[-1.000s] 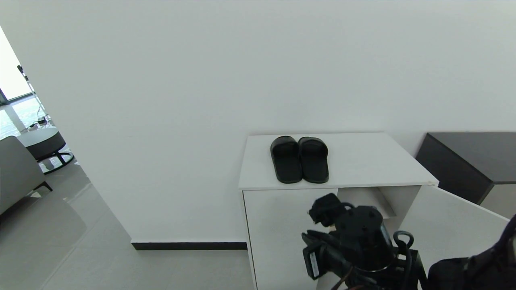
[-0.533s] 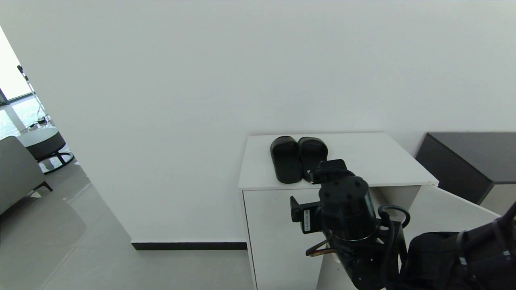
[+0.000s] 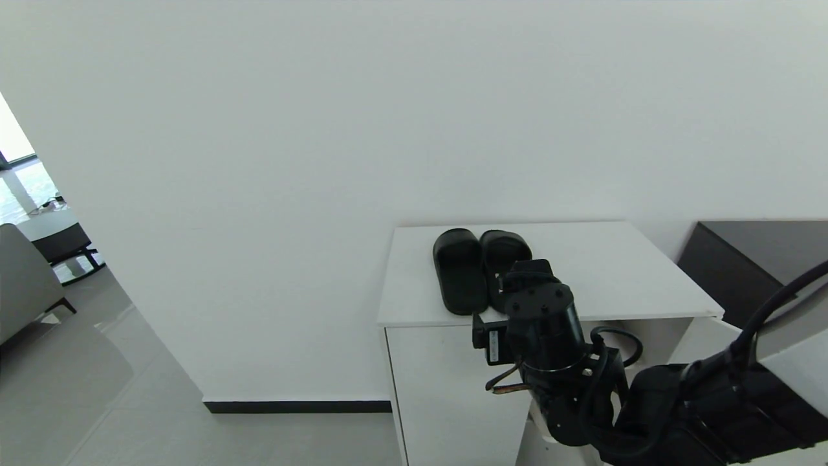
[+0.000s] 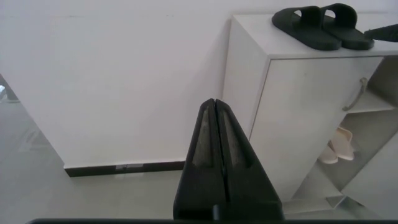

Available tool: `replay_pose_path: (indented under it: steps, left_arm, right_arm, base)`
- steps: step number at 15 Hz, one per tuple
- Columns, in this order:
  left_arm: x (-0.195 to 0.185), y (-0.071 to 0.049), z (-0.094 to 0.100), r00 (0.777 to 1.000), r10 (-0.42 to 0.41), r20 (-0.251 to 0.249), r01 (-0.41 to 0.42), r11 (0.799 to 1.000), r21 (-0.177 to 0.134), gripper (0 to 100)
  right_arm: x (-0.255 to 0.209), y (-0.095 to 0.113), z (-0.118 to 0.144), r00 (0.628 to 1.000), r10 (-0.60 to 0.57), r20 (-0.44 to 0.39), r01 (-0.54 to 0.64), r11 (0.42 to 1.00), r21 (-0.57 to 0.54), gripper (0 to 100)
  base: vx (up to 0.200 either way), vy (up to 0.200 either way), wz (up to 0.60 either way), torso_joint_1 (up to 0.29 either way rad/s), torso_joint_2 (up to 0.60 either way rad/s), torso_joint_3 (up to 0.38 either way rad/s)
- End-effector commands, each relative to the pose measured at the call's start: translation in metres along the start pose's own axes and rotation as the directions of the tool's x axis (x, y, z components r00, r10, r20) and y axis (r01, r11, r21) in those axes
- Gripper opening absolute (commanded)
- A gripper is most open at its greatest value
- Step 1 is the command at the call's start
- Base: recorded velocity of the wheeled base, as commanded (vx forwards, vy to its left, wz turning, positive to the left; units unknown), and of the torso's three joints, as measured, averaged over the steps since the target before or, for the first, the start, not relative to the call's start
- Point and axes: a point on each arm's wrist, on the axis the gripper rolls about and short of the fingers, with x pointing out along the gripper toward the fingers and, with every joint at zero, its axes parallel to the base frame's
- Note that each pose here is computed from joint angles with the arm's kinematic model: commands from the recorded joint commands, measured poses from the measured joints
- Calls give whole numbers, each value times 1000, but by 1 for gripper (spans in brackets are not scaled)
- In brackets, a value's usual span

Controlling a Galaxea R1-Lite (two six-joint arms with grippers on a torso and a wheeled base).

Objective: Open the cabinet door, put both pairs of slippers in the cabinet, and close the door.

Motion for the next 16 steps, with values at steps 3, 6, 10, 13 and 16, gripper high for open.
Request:
replay_pose_path:
  steps: [3,6,10,13,16]
  left_arm:
    - [0,0,0,1000,2,-2,-2,1000,1,0]
    - [0,0,0,1000,2,-2,-2,1000,1,0]
    - [0,0,0,1000,-1,-2,1,1000,1,0]
    - [0,0,0,1000,-1,-2,1,1000,1,0]
    - [0,0,0,1000,-1,-2,1,1000,1,0]
  right_arm:
    - [5,1,-5,1000,3,-11,-3,1000,-6,100]
    - [16,5,-10,1000,-6,-18,6,1000,-3,100]
    - [39,10,-17,999,-34,-21,34,999,3,100]
    - [46,13,-19,999,-37,-22,37,999,4,100]
    - [64,17,-23,998,-53,-16,53,998,14,100]
  base:
    - [200,0,0,7,4,1]
    - [200,0,0,2,-1,-1]
    - [50,0,0,3,-1,1]
    - [0,0,0,0,0,0]
    - [0,0,0,0,0,0]
